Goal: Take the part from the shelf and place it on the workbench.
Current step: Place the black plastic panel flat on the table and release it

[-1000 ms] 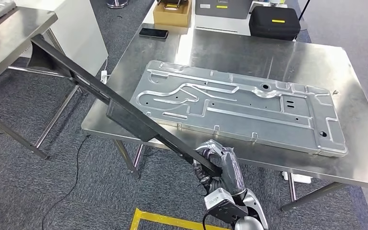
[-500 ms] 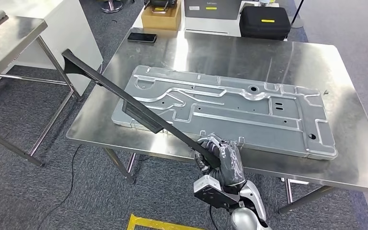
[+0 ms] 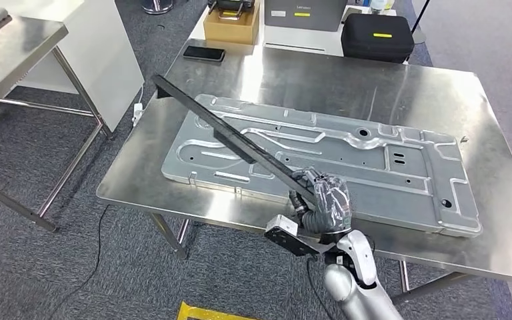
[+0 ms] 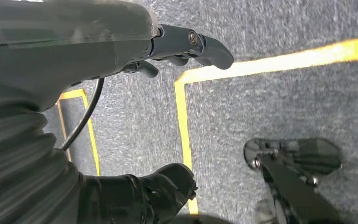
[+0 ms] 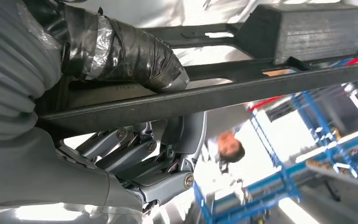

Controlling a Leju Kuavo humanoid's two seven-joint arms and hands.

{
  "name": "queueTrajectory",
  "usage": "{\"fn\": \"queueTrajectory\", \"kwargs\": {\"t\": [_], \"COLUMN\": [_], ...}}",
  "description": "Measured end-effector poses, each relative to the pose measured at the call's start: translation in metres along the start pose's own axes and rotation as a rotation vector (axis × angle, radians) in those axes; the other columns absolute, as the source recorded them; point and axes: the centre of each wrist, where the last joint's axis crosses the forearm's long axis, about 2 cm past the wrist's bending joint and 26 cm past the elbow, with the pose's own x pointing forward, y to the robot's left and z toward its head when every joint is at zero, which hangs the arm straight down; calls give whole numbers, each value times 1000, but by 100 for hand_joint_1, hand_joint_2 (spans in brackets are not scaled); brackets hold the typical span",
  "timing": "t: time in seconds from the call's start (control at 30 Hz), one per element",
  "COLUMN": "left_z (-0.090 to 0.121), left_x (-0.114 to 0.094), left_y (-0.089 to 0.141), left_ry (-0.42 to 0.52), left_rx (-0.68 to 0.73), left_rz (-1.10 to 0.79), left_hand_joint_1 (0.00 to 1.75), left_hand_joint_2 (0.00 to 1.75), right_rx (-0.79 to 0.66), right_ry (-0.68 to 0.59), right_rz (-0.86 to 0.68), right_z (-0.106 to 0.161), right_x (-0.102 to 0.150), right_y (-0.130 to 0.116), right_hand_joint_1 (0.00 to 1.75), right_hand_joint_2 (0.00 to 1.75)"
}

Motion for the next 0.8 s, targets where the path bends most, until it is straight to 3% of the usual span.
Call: {"fn": "queueTrajectory", "kwargs": {"t": [0.43,0.63,0.8], "left_z": [0,0,0], "left_x": [1,3,3], "left_y": [-2,-3,-7], "left_ry": [4,-4,-14], "left_rx": [-7,-8,-15], "left_rz": [-38,-54,-61], "left_hand_joint_1": [0,0,0], "left_hand_joint_2": [175,175,175], "right_rx": [-155,-193,-243], "right_ry": [-36,-95,-66], "right_rz": [372,575,661], "right_z": [-20,-26,-22], "right_x": [-28,-38,-46], "right_y": [-21,-42,-61], "right_hand_joint_1": [173,173,173], "right_hand_joint_2": [175,175,175]}}
